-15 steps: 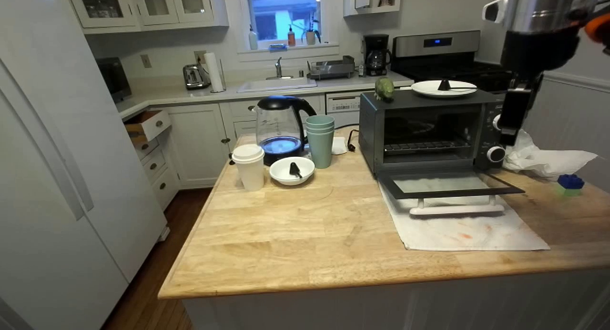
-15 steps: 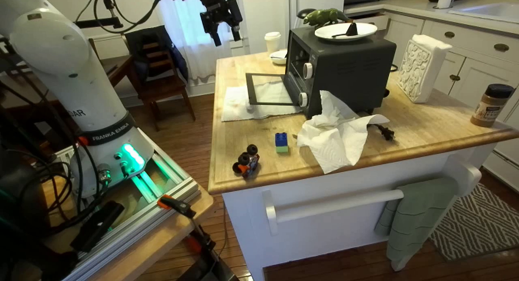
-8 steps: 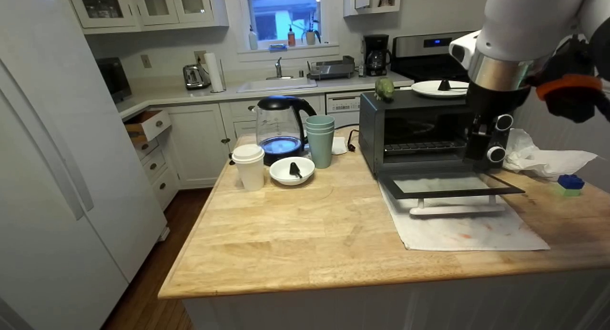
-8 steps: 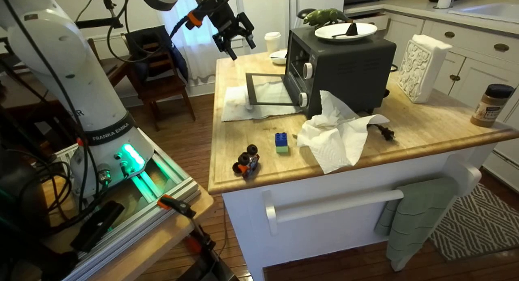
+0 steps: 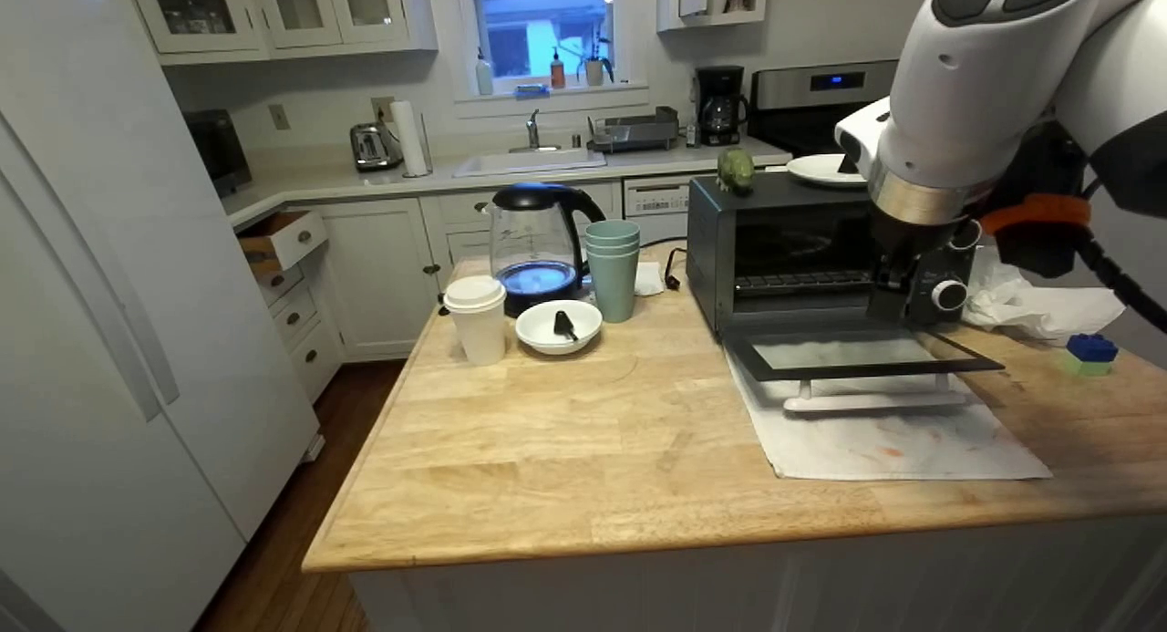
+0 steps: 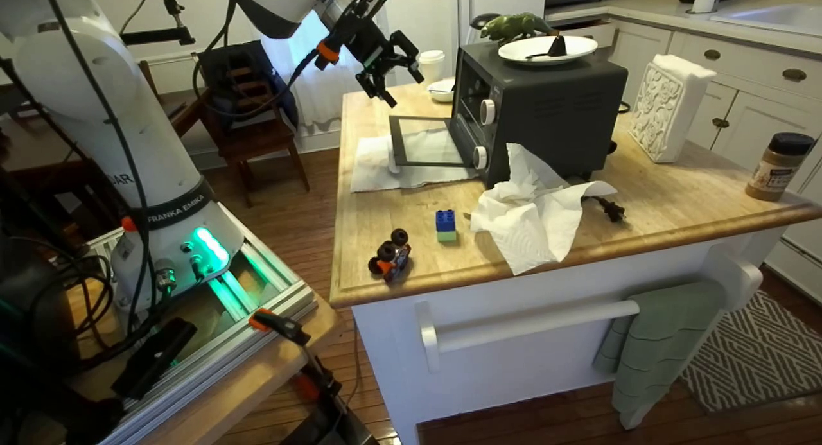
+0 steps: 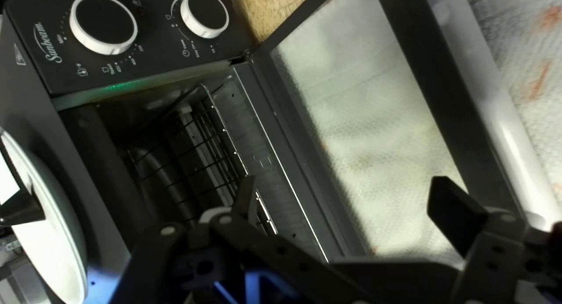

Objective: Pull out the toaster oven rack

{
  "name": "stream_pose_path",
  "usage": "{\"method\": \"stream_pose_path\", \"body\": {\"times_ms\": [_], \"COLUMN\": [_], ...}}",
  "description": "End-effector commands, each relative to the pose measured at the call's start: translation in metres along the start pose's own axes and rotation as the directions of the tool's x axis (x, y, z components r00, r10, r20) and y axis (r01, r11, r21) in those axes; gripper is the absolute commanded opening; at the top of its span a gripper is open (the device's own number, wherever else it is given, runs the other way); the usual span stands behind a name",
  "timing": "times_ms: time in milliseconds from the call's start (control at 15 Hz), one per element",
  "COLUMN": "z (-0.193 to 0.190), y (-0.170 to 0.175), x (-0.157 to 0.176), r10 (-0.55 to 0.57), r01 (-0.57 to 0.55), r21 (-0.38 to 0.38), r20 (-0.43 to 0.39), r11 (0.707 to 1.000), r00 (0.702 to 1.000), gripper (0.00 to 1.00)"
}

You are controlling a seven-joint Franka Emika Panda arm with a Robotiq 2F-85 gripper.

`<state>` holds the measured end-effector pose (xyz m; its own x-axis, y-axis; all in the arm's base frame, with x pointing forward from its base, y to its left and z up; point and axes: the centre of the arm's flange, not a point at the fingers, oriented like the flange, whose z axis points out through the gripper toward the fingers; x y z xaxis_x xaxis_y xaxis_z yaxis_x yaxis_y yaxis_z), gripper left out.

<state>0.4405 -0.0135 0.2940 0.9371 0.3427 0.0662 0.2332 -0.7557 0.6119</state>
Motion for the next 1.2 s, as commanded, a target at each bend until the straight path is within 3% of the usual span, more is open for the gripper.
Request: {"method": "stream_pose_path", "body": {"times_ms": [0,333,667,1133], "z": [0.004,0.010,0.023,0.053], "y": [0.000,0.001,-0.010,-0.031], "x": [0.002,0.008,0.030,0.045], "r10": [-0.003,-0.007,0.084,0.015], "r01": [0.003,0.007,-0.087,-0.043], "r21": [-0.002,-0.001,-0.079,-0.314], "r20": [0.003,0.006,-0.046,-0.090], "r11": [1.000,1.000,0.993,0.948], "r00": [1.000,1.000,0.995,0.996], "gripper": [1.00,1.00,1.00,1.00]}}
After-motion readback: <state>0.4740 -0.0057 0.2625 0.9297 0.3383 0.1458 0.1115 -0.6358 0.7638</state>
